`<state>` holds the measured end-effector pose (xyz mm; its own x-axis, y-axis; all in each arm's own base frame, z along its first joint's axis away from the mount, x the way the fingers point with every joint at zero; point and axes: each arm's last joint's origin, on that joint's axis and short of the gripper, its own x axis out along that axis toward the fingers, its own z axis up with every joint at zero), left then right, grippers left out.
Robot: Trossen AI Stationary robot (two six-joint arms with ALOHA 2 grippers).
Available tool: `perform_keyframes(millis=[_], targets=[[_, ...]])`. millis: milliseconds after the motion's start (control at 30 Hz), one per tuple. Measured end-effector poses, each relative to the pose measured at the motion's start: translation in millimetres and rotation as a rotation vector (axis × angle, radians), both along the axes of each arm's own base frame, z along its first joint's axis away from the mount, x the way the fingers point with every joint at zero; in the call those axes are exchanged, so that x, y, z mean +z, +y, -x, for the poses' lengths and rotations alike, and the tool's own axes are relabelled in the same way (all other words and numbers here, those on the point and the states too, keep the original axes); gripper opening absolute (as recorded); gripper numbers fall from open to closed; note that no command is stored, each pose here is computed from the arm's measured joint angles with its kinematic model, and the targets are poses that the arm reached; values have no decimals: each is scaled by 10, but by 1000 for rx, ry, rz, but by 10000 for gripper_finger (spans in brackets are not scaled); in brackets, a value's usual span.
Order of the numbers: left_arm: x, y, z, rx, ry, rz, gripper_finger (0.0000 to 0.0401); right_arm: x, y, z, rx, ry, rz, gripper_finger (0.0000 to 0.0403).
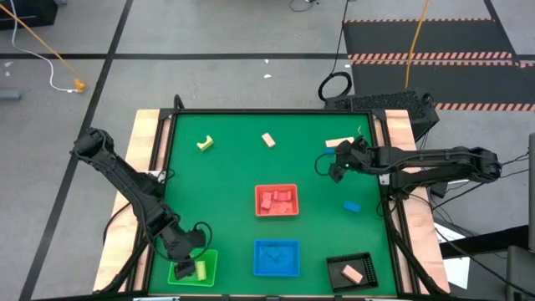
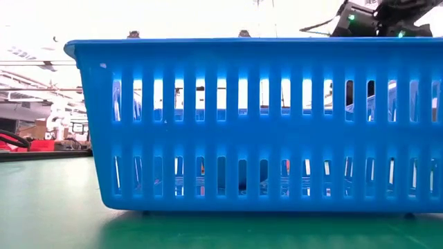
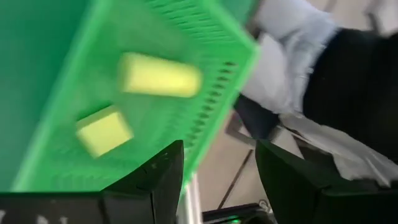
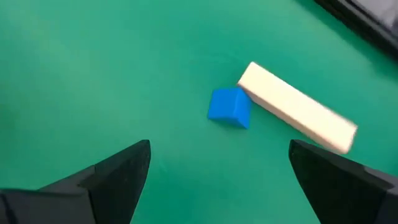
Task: Sort & place blocks by color
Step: Put the top blue block into the blue bin
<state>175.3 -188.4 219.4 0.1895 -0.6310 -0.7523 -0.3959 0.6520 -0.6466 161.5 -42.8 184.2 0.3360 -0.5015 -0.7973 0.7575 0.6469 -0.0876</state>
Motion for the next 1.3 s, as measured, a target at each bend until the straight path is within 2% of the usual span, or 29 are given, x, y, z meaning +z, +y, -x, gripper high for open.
perform_keyframes(millis=[133,267,467,633,767,933,1300], targets=[[78,-57,-71,-63,-155,65,202,-200,-26,-35,-219,-201,-53,375],[155,-60,-167,-127,-330,97,202,-394,-82,-38,-279,-283,-38,375],[202,-9,-271,-201,-527,52,202,-591,-180,2,-340,-314,30,375],[201,60,-337,-199,-603,-20,202,-674,-231,-2,-397,-309,16,375],[201,109,-380,-209,-646,-59,202,-733,-245,-39,-389,-294,19,371],[201,164,-425,-226,-683,-90,202,-799,-262,-90,-354,-270,38,332],[188,262,-487,-235,-705,-136,202,-910,-288,-171,-268,-212,89,201]])
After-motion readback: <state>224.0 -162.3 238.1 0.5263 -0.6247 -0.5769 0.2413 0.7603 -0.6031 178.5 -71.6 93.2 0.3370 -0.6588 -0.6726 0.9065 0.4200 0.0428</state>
